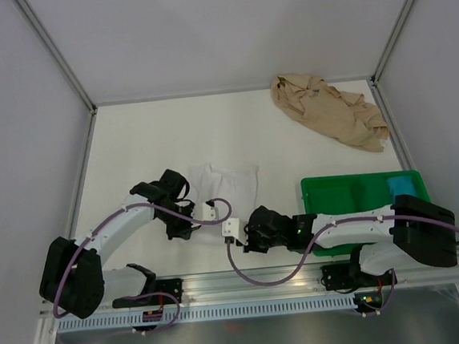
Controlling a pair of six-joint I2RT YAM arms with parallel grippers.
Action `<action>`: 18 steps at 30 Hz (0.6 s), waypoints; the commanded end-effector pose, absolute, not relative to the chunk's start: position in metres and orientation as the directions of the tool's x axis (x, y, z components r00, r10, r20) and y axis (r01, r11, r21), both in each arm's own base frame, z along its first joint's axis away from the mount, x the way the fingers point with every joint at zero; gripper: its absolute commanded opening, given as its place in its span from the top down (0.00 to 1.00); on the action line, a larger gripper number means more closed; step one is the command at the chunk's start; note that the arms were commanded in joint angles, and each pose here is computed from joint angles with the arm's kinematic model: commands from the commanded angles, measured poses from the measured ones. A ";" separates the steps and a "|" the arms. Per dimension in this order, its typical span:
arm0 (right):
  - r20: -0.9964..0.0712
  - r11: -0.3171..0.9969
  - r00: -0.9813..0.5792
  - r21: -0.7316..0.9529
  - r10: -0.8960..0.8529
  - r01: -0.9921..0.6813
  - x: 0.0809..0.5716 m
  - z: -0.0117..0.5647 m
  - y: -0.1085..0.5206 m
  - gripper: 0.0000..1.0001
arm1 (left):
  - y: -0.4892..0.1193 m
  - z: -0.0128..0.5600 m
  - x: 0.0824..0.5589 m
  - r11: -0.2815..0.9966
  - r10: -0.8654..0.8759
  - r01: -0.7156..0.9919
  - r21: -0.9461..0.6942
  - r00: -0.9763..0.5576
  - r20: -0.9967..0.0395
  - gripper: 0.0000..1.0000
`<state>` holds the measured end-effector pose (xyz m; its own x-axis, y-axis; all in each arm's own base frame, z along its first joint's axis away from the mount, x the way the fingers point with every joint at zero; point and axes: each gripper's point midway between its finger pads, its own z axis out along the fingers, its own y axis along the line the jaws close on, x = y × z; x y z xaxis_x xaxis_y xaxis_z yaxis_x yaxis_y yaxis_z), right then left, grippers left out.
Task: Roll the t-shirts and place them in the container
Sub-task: Roll the tshirt
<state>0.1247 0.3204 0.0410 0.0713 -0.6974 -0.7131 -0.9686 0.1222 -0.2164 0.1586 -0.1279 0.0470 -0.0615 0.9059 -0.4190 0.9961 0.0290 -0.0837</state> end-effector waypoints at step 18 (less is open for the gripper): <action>-0.615 0.315 -0.620 0.538 -0.488 -0.781 0.127 0.040 0.299 0.99 | -0.137 0.050 0.159 -0.091 0.901 0.955 -0.284 -0.042 -0.433 0.92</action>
<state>0.1294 0.3017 0.0395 -0.5303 -0.5267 -0.6644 -0.8478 0.3183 0.4242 0.1470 -0.1366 0.0479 -0.0650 0.9073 -0.4155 0.9552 -0.0639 -0.2890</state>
